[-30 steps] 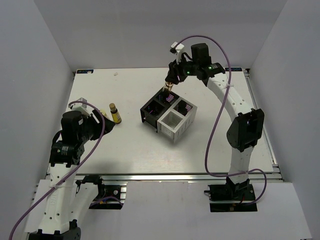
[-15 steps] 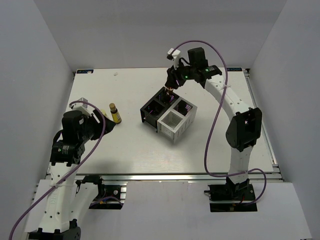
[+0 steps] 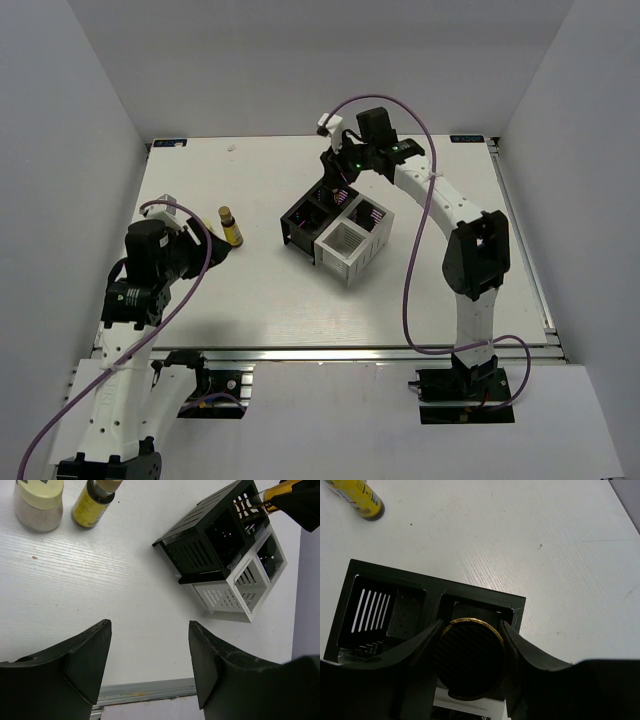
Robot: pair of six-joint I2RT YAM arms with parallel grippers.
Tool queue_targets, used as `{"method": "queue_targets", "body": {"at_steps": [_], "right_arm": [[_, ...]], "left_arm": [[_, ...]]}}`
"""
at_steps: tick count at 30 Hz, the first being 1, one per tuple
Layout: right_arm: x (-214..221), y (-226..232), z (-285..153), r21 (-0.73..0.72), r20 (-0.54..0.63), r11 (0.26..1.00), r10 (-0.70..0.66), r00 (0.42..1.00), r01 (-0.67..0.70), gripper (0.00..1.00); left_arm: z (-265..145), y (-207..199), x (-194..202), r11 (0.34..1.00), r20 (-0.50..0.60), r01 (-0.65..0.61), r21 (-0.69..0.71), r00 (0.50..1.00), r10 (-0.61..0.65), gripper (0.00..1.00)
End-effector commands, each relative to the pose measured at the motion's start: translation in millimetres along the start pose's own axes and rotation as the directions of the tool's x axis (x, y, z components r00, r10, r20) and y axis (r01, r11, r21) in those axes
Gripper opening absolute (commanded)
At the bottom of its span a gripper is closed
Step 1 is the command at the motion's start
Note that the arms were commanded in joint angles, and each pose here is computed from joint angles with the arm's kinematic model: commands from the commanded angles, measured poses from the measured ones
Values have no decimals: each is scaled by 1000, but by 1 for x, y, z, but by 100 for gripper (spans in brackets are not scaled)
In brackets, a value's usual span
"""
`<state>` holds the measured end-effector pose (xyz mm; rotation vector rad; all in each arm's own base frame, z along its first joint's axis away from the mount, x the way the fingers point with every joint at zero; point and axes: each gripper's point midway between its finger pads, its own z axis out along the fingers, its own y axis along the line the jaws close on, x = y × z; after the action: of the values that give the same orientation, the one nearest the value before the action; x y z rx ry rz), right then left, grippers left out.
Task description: Organize the condiment bottles
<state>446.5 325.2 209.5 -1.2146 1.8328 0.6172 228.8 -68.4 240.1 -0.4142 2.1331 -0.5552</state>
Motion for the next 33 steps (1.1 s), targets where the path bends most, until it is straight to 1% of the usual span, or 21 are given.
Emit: {"method": "queue_targets", "body": {"at_steps": [1, 4, 5, 12, 15, 19, 24, 27, 28, 30, 31, 33], "right_arm": [[-13, -8, 5, 41, 48, 997, -62, 997, 60, 33], [-8, -8, 8, 48, 41, 997, -65, 997, 63, 37], [-5, -8, 8, 48, 34, 997, -62, 997, 60, 41], [3, -11, 13, 67, 23, 995, -70, 997, 68, 50], [4, -14, 15, 78, 20, 994, -77, 997, 75, 56], [2, -15, 15, 86, 24, 993, -85, 996, 83, 68], [-6, -16, 12, 92, 39, 992, -86, 996, 82, 71], [-31, -11, -1, 75, 85, 994, -89, 992, 83, 72], [-55, -9, -15, 75, 133, 993, -104, 986, 95, 74], [-74, -3, -29, 59, 163, 993, -110, 980, 102, 77], [-90, 4, -42, 47, 197, 991, -128, 972, 122, 80], [-119, 14, -68, 43, 258, 988, -156, 953, 150, 83]], "left_arm": [[2, -2, -3, 1000, 12, -9, 14, 1000, 8, 73], [2, -1, -2, 1000, 8, -8, 11, 1000, 8, 73], [2, -1, -2, 1000, 8, -8, 11, 1000, 8, 73], [4, 0, 0, 1000, 2, -6, 10, 1000, 6, 73], [4, 0, 0, 1000, 5, -7, 11, 1000, 7, 73], [4, 1, 0, 1000, 3, -6, 8, 1000, 6, 73], [4, 0, -1, 1000, 5, -7, 10, 1000, 7, 73], [5, -1, -5, 1000, 14, -9, 4, 1000, 9, 73], [5, -2, -8, 1000, 21, -15, 5, 1000, 15, 73], [7, -2, -13, 1000, 31, -22, -2, 999, 22, 73], [9, -1, -17, 1000, 34, -29, -13, 999, 29, 72], [15, 1, -21, 999, 25, -36, -36, 999, 37, 67]]}}
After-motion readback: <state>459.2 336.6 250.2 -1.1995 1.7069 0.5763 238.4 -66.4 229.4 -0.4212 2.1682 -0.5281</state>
